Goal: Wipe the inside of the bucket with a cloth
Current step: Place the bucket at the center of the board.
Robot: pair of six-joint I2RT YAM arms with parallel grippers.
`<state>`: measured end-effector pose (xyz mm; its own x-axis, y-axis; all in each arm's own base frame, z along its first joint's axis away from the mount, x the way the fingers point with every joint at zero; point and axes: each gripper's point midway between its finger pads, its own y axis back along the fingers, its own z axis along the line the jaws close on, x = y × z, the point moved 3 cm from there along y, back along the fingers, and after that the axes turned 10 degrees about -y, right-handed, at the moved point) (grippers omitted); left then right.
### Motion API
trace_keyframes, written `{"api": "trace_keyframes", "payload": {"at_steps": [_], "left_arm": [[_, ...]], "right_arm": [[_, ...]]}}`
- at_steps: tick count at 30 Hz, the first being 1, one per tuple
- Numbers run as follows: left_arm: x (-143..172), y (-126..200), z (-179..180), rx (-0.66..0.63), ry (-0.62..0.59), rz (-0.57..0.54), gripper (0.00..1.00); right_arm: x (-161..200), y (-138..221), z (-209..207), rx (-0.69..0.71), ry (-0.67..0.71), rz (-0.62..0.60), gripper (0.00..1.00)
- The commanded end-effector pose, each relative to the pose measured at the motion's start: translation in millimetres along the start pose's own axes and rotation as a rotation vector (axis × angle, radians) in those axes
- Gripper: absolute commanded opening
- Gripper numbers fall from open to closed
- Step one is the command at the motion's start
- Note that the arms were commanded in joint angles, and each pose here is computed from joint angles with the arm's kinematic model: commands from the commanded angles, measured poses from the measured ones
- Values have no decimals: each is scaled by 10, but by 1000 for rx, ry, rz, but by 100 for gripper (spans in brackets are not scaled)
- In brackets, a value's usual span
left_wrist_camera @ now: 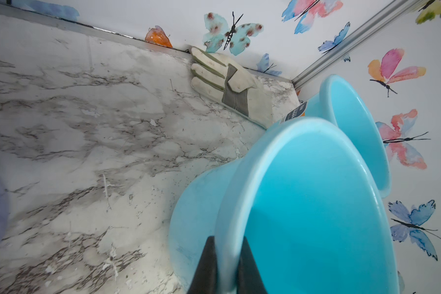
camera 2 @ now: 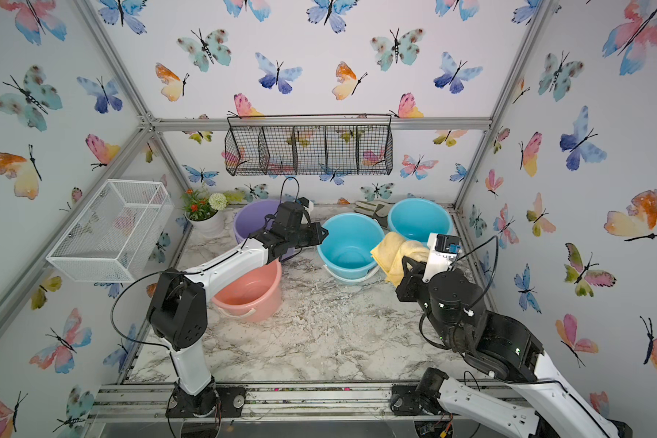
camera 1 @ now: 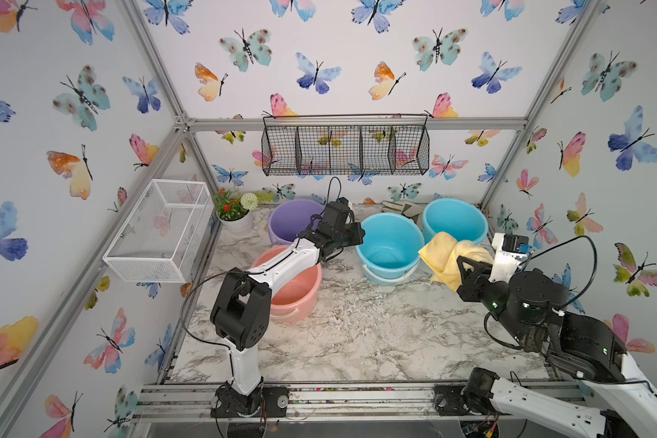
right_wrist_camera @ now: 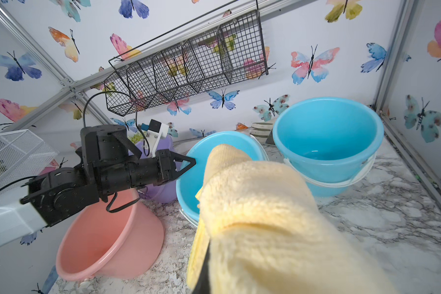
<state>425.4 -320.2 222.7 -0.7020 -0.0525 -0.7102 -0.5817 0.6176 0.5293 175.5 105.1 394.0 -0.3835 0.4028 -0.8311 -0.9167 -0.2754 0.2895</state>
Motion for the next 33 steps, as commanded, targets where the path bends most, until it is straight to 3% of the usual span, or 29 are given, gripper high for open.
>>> {"api": "trace_keyframes", "payload": {"at_steps": [1,13,22,29,33], "left_arm": [[-268,-93,-83,68,61,-60,0],[-528,-543,187,27,122,-102,0],[-753,-592,276,-2,125,-119,0],[-819,-477,233,-5,106,-140,17],[-834,-425,248,-8,111,-155,22]], "right_arm": [[70,-10,36,-30,-21,33,2],[77,6,37,-42,-48,37,2],[65,3,47,-42,-49,35,2],[70,-23,76,-44,-44,38,2],[80,-44,97,-43,-38,44,2]]}}
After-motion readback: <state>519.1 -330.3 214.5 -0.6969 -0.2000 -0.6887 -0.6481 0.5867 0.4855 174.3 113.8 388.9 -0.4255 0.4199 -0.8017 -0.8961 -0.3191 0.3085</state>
